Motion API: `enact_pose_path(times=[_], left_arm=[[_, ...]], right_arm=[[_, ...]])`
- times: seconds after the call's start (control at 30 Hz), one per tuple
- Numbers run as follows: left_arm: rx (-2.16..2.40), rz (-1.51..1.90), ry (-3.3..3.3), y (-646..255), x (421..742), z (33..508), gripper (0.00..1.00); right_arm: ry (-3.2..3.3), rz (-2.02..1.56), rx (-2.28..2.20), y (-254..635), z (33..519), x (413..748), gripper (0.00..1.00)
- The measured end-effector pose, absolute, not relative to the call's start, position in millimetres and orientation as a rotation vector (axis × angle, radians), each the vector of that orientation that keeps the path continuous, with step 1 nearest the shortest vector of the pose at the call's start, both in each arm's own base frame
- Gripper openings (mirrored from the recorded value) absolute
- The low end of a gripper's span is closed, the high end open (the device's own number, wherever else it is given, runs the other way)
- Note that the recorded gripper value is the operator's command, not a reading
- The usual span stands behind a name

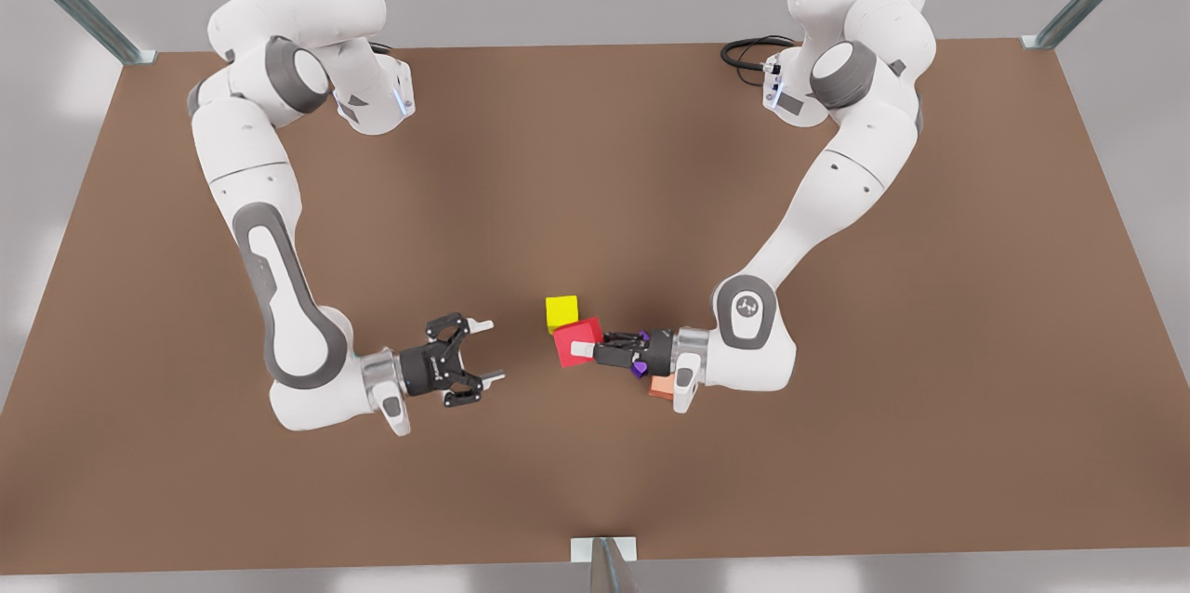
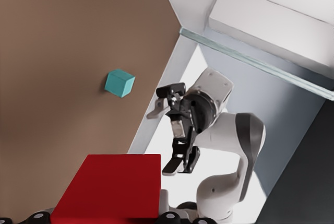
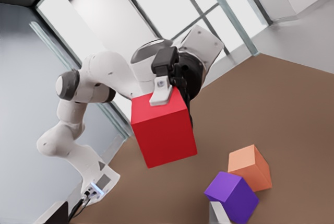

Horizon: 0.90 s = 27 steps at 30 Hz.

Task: Pick up red wooden cube and pass to hand red wooden cube and place in blue wooden cube

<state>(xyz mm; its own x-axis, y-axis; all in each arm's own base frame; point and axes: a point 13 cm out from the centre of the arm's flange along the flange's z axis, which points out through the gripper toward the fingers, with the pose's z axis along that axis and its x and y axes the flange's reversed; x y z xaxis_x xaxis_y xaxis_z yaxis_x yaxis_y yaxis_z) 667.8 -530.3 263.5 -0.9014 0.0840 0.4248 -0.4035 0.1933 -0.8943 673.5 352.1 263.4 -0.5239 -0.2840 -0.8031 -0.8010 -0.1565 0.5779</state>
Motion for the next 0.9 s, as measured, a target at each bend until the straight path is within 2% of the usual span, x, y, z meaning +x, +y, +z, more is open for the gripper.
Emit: enact_pose_path(times=[0.4,0.9], left_arm=[[0.21,1.834,-2.153,-531,672,262,0.69],[0.141,1.871,-2.191,-533,672,260,0.69]], right_arm=[[1.429,1.608,-1.197,420,264,680,1.0],[1.302,1.494,-1.191,437,263,688,1.0]])
